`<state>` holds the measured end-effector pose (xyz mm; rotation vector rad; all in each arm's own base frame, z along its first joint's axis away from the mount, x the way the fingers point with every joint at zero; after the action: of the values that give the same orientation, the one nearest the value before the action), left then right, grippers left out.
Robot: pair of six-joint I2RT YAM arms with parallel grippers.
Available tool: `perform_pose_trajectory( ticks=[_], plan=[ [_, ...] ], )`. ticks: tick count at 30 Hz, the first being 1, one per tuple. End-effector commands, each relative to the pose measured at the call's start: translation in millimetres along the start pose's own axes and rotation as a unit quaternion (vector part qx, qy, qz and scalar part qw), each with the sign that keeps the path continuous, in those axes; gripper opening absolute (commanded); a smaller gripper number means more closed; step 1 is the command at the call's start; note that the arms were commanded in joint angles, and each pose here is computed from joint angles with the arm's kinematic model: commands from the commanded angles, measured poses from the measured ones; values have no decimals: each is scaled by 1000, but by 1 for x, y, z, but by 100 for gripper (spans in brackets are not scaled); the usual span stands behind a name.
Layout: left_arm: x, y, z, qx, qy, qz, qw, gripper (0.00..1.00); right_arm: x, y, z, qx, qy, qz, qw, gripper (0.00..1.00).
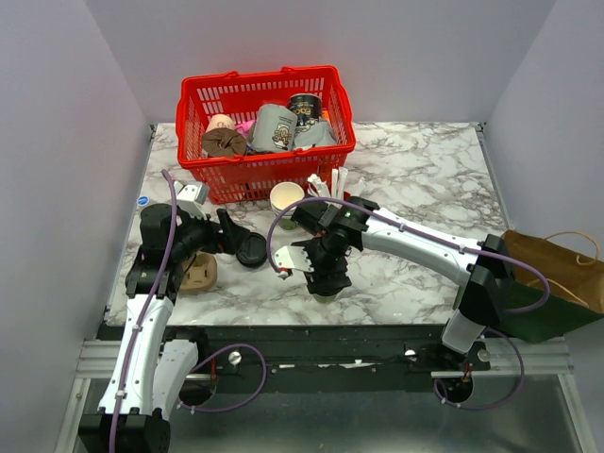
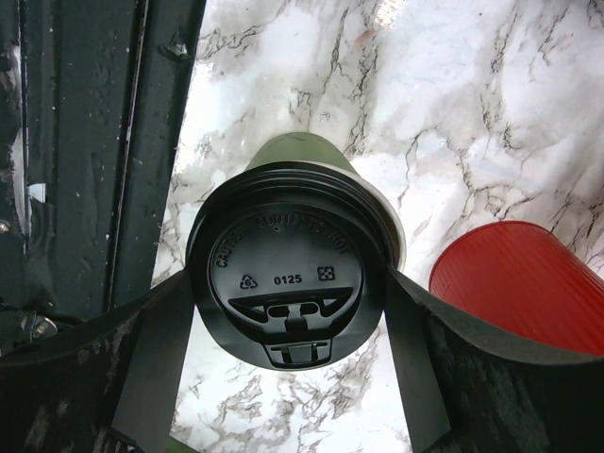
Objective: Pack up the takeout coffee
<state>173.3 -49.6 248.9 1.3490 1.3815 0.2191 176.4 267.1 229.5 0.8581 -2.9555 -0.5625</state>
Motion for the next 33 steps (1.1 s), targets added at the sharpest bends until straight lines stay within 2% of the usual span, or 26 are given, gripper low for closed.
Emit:
perform_pose_trajectory(
  ticks=[1,24,33],
  plan=[
    [-2,1,0,-5,-14,-1,1000,97,-3,0,7,1,9,6,1000,81],
    [0,-1,2,-1,-14,-9,1000,97,-4,5,-20,7,-18,-10,1000,80],
    [0,-1,4,-2,-16,-11,1000,97,-1,-2,-6,17,-2,-10,1000,81]
  ],
)
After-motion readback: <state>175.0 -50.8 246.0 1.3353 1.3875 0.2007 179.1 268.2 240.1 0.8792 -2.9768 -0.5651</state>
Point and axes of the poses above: each gripper's point midway between its finger pads, its own z axis out along the fingers, its own x axis along the line the jaws close on, y = z × x, the point moved 10 cm from there along -z, back along the fingers, and after that the axes turned 11 degrees about -z, right-handed, at the moved point
